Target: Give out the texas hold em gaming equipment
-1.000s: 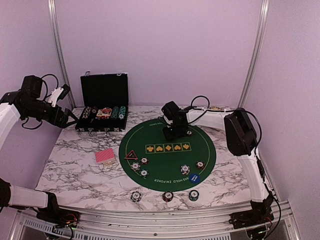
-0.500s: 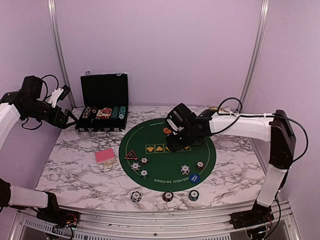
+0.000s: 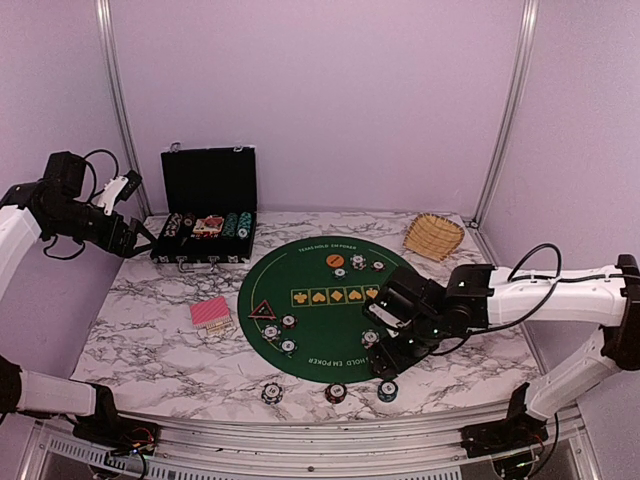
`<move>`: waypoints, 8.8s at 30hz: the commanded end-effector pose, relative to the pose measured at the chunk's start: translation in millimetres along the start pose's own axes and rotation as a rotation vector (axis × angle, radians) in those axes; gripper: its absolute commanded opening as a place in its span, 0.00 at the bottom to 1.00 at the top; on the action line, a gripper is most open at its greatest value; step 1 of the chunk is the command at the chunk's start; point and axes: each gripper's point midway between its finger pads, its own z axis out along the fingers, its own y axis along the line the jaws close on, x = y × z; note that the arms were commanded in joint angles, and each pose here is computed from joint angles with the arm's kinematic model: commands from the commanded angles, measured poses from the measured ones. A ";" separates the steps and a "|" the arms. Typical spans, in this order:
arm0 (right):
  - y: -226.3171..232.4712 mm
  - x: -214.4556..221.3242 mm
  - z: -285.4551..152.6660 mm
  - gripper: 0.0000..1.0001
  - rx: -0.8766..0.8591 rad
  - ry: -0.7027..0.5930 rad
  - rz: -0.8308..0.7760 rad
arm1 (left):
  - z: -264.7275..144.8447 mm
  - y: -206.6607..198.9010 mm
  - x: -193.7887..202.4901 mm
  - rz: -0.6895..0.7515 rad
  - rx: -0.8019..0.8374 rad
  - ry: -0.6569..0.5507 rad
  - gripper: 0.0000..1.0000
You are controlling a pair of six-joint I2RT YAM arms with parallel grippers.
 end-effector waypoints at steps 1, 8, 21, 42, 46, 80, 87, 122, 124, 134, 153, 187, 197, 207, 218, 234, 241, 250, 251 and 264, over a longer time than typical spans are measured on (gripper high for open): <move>16.8 23.6 2.8 0.84 -0.073 0.054 0.047 | 3.3 -4.0 5.1 -0.001 0.026 0.022 0.99; 25.4 38.4 30.3 0.85 -0.061 0.118 0.018 | 4.5 -2.7 5.5 0.000 0.022 0.028 0.99; 7.4 44.2 52.3 0.78 0.046 0.138 0.011 | 3.1 -3.2 3.6 0.001 0.021 0.024 0.99; 6.0 42.1 59.6 0.60 0.056 0.135 0.009 | 2.1 -2.2 0.4 0.005 0.013 0.020 0.99; 5.4 42.6 59.9 0.54 0.057 0.136 0.009 | 1.8 -2.2 -0.1 0.004 0.013 0.018 0.99; 10.1 12.7 24.1 0.15 0.044 0.073 0.005 | -1.6 -0.3 0.0 0.018 -0.009 0.016 0.99; 9.1 -22.4 15.8 0.14 0.009 0.016 0.027 | -3.2 0.1 0.9 0.022 -0.019 0.016 0.99; 13.2 -66.5 87.7 0.56 0.011 0.014 -0.027 | 13.2 -3.0 38.2 0.125 -0.008 0.176 0.99; 12.7 -67.7 84.7 0.56 0.014 0.008 -0.024 | 19.1 -3.6 44.2 0.135 -0.003 0.205 0.99; 25.8 -99.2 42.0 0.56 0.003 -0.091 -0.039 | 49.1 -3.8 70.6 0.205 0.028 0.338 0.99; 72.7 -168.4 -10.5 0.99 -0.229 -0.301 0.017 | 119.5 -25.0 122.9 0.506 0.114 0.535 0.99; 58.8 -174.6 -8.6 0.99 -0.308 -0.317 0.127 | 186.1 -30.6 139.6 0.687 0.120 0.635 0.99; 51.5 -167.9 -8.1 0.99 -0.297 -0.313 0.142 | 190.3 -26.4 142.3 0.701 0.111 0.646 0.99; 46.3 -162.8 -7.5 0.99 -0.289 -0.310 0.150 | 197.9 -23.3 146.3 0.687 0.099 0.647 0.99; 44.5 -158.5 -4.4 0.99 -0.288 -0.304 0.152 | 203.9 -12.3 146.1 0.657 0.051 0.638 0.99; 42.5 -154.9 -3.0 0.99 -0.290 -0.302 0.159 | 211.2 -6.4 153.0 0.651 0.037 0.645 0.99; 43.0 -154.5 -3.3 0.99 -0.292 -0.303 0.160 | 213.8 -3.9 157.5 0.654 0.041 0.661 0.99; 43.1 -153.5 -2.1 0.99 -0.292 -0.296 0.158 | 217.3 -2.0 155.1 0.669 0.043 0.644 0.99; 42.5 -153.0 -1.7 0.99 -0.292 -0.294 0.160 | 217.5 -1.6 154.8 0.670 0.043 0.642 0.98; 43.3 -153.2 3.8 0.99 -0.305 -0.282 0.164 | 219.0 -1.3 157.3 0.692 0.054 0.649 0.79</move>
